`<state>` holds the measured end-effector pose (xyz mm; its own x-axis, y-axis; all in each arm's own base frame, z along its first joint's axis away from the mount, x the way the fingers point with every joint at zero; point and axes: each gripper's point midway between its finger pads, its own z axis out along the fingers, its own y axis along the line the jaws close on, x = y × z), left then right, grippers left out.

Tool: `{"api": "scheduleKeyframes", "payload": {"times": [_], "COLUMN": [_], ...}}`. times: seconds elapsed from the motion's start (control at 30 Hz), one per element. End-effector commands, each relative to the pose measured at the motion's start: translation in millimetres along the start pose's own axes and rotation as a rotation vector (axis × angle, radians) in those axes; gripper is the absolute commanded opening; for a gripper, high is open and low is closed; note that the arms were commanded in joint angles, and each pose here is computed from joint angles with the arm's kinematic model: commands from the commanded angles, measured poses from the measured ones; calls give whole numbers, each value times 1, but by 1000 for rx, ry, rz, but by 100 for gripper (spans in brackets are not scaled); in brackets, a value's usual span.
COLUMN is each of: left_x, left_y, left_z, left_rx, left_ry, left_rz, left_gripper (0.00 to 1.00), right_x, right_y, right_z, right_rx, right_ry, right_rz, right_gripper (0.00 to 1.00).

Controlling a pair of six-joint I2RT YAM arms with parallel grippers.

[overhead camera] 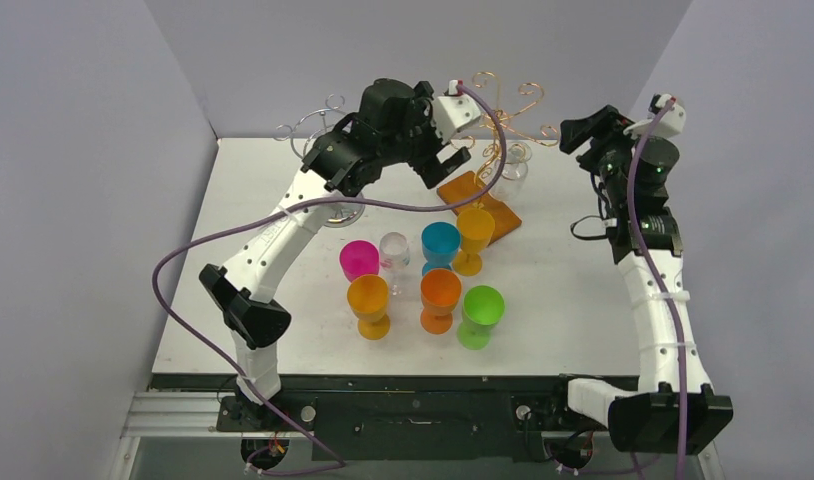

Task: Place the wine glass upside down on the wine glass rack
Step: Adjust the wine rack at the center of the board.

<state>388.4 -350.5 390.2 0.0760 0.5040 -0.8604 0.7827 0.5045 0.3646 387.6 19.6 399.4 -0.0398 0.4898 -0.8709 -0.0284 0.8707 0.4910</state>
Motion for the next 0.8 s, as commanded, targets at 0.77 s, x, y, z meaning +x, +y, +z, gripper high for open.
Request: {"api": "scheduleKeyframes", "payload": {"times": [0.77], "left_x": [-36], "left_y": [9], "left_z": [60], "left_rx": [-135], "left_ry": [-111], "left_rz": [57], "left_gripper": [94], "right_x": [34], "right_y": [-13], "right_z": [102], "right_rx": [12], "right_ry": [177], "right_rz": [54], "right_gripper": [38]}}
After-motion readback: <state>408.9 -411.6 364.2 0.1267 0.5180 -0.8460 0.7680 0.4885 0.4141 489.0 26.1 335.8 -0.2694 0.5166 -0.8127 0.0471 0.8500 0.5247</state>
